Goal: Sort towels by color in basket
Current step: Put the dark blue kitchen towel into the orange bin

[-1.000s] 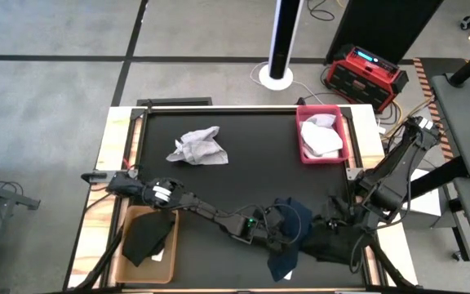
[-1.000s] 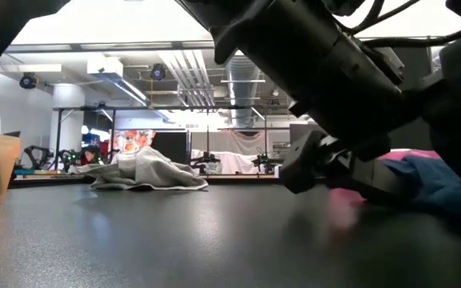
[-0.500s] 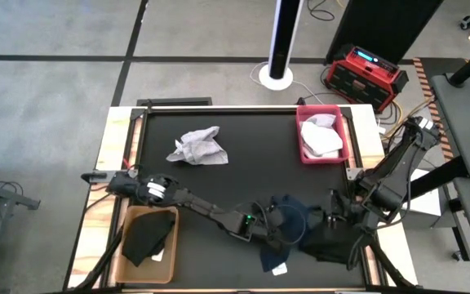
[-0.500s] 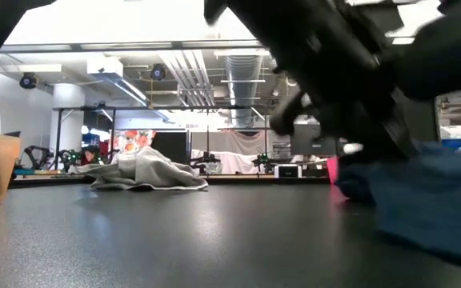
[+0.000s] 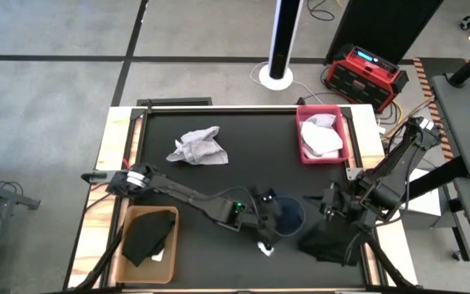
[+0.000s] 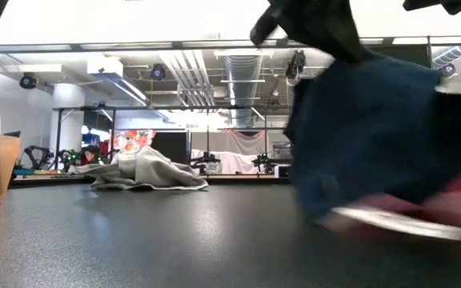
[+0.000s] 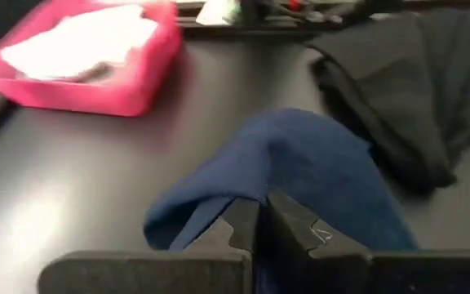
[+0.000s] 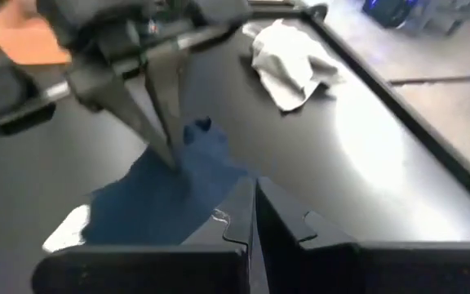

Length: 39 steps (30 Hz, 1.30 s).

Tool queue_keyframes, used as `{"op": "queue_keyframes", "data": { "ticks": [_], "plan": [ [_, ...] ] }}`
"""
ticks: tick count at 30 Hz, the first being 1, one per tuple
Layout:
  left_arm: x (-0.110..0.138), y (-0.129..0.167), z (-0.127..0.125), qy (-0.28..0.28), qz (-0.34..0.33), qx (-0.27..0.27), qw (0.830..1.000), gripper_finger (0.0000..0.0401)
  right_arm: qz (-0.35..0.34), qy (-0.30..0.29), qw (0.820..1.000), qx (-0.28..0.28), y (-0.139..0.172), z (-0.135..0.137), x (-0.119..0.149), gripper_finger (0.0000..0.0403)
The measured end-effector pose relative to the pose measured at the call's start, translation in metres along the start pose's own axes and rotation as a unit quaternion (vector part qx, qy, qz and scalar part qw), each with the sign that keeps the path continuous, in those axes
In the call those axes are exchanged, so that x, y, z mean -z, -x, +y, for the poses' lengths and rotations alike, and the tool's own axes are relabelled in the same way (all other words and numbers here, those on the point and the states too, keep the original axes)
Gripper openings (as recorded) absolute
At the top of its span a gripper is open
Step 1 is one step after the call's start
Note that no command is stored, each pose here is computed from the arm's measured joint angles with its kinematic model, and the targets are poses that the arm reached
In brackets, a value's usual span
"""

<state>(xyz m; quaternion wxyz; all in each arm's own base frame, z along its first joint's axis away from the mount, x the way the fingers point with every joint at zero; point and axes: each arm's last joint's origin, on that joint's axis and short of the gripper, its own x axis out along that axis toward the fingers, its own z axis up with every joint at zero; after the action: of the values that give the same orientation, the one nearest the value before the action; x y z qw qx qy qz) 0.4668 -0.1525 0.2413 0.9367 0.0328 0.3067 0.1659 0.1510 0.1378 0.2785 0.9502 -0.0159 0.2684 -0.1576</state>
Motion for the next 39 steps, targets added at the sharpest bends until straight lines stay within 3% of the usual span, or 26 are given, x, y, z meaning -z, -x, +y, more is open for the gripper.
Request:
{"op": "queue_keyframes", "data": {
  "ticks": [4,8,13,20,29,34,39],
  "plan": [
    [-0.009,0.024,0.009,-0.002,-0.006,-0.043,0.999,0.0,-0.022,0.013,0.999,0.021,0.0,-0.001,-0.001,0.0017],
    [-0.013,0.043,0.013,-0.009,-0.009,-0.076,0.997,0.0,-0.032,0.019,0.999,0.021,0.0,0.001,-0.003,0.005],
    [-0.019,0.066,0.016,-0.012,-0.025,-0.095,0.995,0.0,-0.056,0.038,0.998,0.002,-0.002,0.012,-0.009,0.0129],
    [-0.006,0.092,0.015,-0.001,-0.041,-0.114,0.993,0.0,-0.102,0.081,0.991,-0.021,-0.006,0.031,-0.021,0.0254],
    [0.028,0.124,0.01,0.09,-0.129,-0.054,0.986,0.0,-0.114,0.063,0.991,-0.021,-0.018,0.041,-0.025,0.0342],
    [0.039,0.126,0.005,0.112,-0.185,-0.022,0.976,0.0,-0.12,0.07,0.99,-0.035,-0.036,0.055,-0.029,0.0358],
    [0.045,0.126,0.002,0.112,-0.201,-0.001,0.973,0.0,-0.132,0.073,0.986,-0.072,-0.052,0.064,-0.035,0.0359]
  ]
}}
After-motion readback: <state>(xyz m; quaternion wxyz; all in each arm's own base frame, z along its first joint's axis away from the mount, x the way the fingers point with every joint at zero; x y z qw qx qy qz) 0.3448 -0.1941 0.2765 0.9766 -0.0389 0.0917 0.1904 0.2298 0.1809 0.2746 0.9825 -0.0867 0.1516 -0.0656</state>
